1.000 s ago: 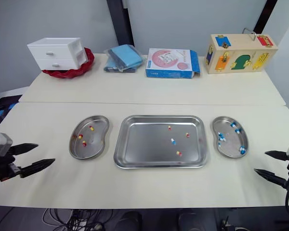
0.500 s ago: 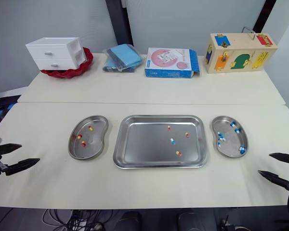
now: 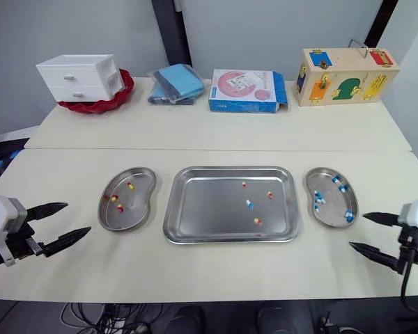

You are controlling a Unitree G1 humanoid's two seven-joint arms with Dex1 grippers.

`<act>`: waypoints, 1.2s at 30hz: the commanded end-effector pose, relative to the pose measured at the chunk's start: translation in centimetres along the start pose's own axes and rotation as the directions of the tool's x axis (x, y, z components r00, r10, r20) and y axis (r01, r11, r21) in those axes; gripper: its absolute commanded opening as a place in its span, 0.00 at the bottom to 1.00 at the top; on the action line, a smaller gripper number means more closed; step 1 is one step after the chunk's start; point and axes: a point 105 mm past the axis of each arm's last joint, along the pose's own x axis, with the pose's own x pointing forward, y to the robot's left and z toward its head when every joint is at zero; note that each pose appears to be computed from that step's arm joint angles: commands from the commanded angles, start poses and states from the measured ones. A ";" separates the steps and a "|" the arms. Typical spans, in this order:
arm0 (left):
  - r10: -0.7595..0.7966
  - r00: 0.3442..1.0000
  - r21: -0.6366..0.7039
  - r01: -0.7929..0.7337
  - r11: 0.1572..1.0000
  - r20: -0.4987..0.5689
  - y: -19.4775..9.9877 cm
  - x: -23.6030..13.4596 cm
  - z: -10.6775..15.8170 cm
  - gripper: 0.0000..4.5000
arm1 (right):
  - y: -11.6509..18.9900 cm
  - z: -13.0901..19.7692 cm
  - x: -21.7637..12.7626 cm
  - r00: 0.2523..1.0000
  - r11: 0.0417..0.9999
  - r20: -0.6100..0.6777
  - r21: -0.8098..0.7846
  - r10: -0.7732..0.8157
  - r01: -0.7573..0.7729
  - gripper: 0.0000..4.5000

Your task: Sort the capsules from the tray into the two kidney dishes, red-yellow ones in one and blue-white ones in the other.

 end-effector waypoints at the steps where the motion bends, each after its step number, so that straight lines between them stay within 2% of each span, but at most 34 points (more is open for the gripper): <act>1: -0.061 0.992 0.063 0.054 0.997 0.107 -2.5 0.7 1.7 1.00 | 1.6 2.9 2.4 0.997 0.997 0.040 -0.035 0.070 -0.068 0.99; 3: -0.105 0.980 0.071 0.094 0.993 0.170 -4.6 1.3 2.3 1.00 | 2.6 4.1 4.2 0.992 0.992 0.030 -0.041 0.121 -0.120 0.99; 6: -0.138 0.965 0.071 0.125 0.990 0.221 -6.8 2.1 2.5 1.00 | 2.8 5.6 6.5 0.992 0.992 0.040 -0.041 0.121 -0.119 0.99; 9: -0.121 0.919 0.086 0.096 0.992 0.375 -9.2 3.2 3.6 1.00 | 3.8 7.3 10.0 0.989 0.990 0.042 0.000 0.143 -0.143 0.99; 11: -0.117 0.890 0.083 0.089 0.993 0.441 -10.6 3.5 4.0 1.00 | 4.3 8.1 11.9 0.989 0.989 0.034 0.013 0.147 -0.147 0.99; 13: -0.100 0.875 0.062 0.080 0.995 0.474 -12.0 3.7 3.9 1.00 | 4.6 8.7 13.6 0.989 0.989 0.023 0.027 0.144 -0.145 0.99; 16: -0.155 0.853 0.045 0.154 0.987 0.498 -14.2 3.8 3.7 1.00 | 4.9 8.9 15.8 0.992 0.992 -0.025 0.031 0.123 -0.122 0.99; 26: -0.140 0.802 0.040 0.144 0.989 0.581 -15.7 3.9 3.8 1.00 | 3.6 7.2 18.3 0.984 1.000 -0.176 0.000 -0.017 0.017 0.99; 36: -0.161 0.775 0.000 0.204 0.979 0.611 -17.0 3.6 3.8 1.00 | 3.0 6.5 19.3 0.977 0.998 -0.205 0.009 -0.058 0.061 0.99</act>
